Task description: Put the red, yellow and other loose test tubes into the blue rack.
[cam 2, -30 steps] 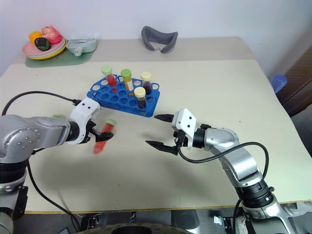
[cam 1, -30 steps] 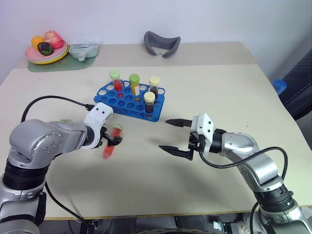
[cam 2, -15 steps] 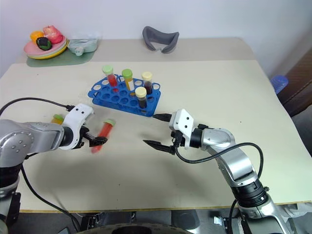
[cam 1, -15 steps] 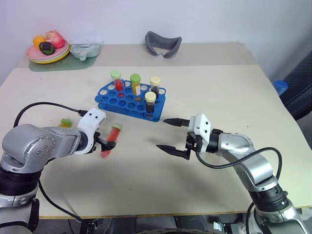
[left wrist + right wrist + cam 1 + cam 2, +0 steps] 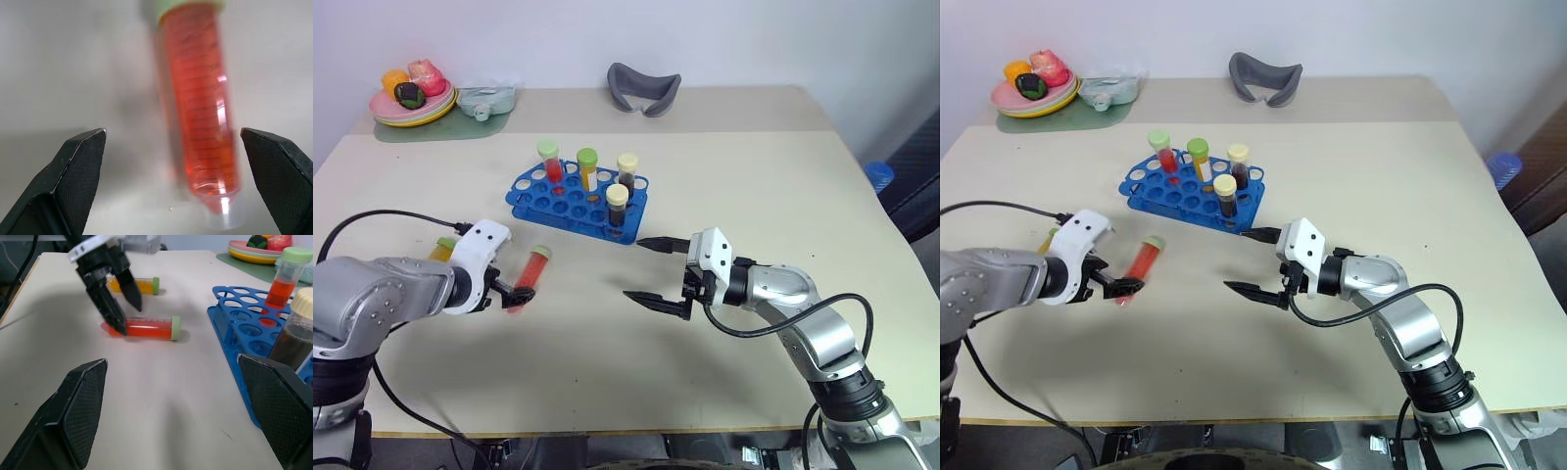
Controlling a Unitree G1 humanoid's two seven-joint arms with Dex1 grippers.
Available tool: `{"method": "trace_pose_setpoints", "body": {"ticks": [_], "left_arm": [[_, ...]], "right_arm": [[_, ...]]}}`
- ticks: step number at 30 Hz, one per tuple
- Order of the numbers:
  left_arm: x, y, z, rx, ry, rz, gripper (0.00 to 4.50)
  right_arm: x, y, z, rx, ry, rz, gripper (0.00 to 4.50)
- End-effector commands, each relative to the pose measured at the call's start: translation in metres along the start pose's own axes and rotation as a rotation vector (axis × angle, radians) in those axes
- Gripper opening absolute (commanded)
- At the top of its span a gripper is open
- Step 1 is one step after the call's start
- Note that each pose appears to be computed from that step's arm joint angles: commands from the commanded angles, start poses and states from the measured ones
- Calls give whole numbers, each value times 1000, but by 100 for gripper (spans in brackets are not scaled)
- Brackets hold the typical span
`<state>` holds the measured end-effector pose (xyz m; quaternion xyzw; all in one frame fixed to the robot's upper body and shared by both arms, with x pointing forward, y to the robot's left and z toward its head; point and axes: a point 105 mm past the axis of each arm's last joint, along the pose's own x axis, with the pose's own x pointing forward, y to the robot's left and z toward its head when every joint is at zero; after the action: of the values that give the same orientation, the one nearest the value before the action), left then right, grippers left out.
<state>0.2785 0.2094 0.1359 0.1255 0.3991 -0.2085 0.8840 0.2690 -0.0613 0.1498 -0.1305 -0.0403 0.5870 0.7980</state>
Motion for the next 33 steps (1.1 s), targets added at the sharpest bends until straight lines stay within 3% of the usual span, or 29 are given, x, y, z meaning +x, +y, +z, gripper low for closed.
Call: {"method": "trace_pose_setpoints", "body": {"ticks": [1,12,23,26,29,33], "left_arm": [[-4,1,8,22,6,2,450],[25,-2,17,-81,67,-12,450],[31,-10,19,-97,88,-3,450],[31,-10,19,-103,87,7,374],[30,-9,19,-99,89,24,233],[28,-8,18,-96,94,36,233]], "right_arm": [[0,-1,9,-38,-29,-2,436],[1,3,9,-36,-31,-7,436],[2,8,9,-34,-36,-14,436],[2,8,9,-34,-38,-14,450],[3,8,10,-35,-40,-14,450],[4,9,10,-34,-42,-12,450]]}}
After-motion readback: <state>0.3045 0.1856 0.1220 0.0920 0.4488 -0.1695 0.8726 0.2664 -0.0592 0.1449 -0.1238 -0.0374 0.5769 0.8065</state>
